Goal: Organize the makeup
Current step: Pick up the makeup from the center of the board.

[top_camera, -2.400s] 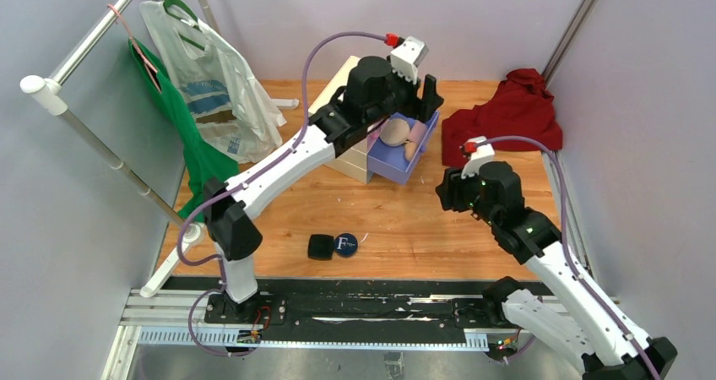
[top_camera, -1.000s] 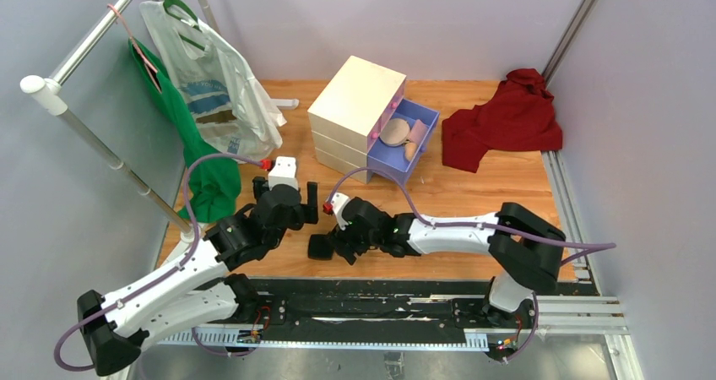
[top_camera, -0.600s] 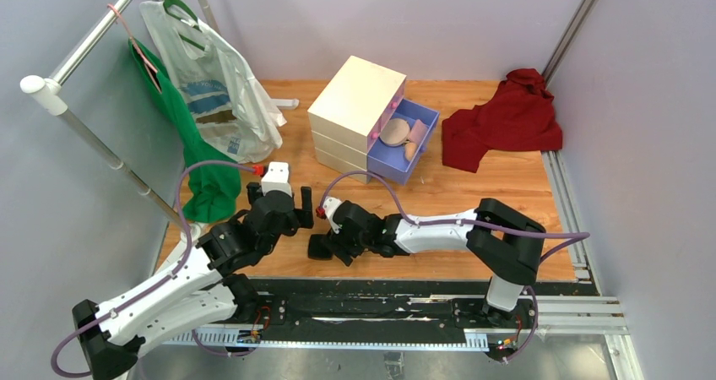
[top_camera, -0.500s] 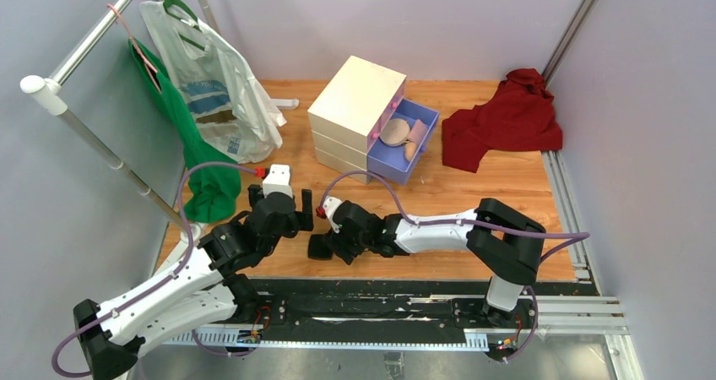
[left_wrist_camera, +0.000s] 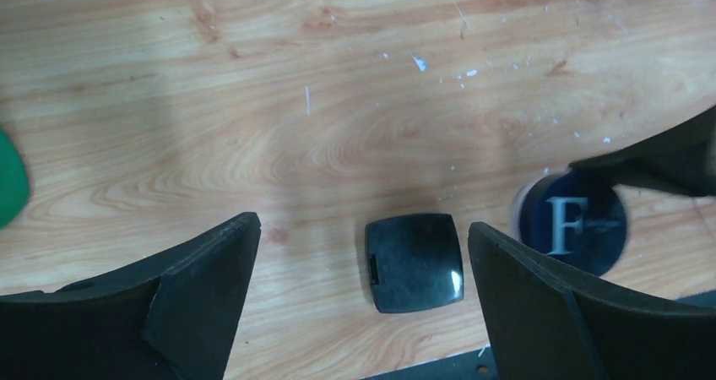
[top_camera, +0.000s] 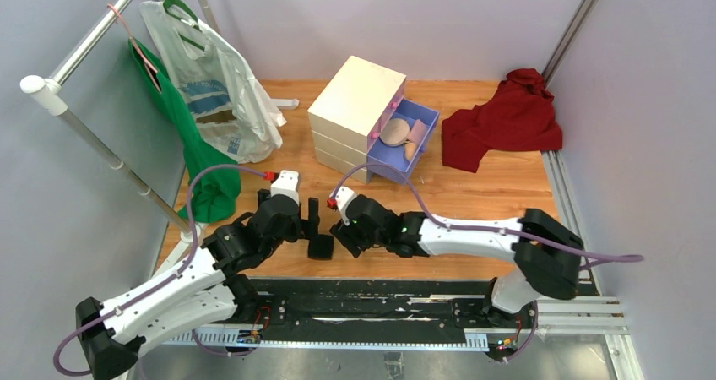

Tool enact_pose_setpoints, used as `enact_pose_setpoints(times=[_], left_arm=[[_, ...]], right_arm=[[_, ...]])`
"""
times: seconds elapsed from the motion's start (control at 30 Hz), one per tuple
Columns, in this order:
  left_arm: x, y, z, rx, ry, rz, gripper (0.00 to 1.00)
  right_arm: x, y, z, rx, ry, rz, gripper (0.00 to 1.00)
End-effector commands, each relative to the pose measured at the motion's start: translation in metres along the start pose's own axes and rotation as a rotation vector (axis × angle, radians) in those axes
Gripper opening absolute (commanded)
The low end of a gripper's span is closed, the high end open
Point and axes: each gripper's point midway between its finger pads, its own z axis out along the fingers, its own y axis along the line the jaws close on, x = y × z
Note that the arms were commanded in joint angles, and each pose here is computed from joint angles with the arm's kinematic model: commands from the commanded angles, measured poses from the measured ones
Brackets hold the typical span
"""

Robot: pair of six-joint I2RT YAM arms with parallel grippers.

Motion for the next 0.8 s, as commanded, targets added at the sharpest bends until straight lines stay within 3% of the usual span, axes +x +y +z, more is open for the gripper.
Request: enact_pose_setpoints(times=[0.0,0.43,0.77], left_arm=[[0.019,-0.011,0.004,0.057,0.063,0.003,0.98],[0.059,-0.02,0.018,0.036,0.107,-0.059,0.98],[0.082,-0.035,0.032,-0.008,0.123,-0.066,0.98]], right_arm=[[-0.019,-0.017,-0.038,0.089,-0.075,-0.001,0.02],[-0.069,-0.088,-0.147,0.397,-0.308,0.027,0.01],[-0.069,-0.103,-0.155,0.433,-0.33,0.061,0.01]])
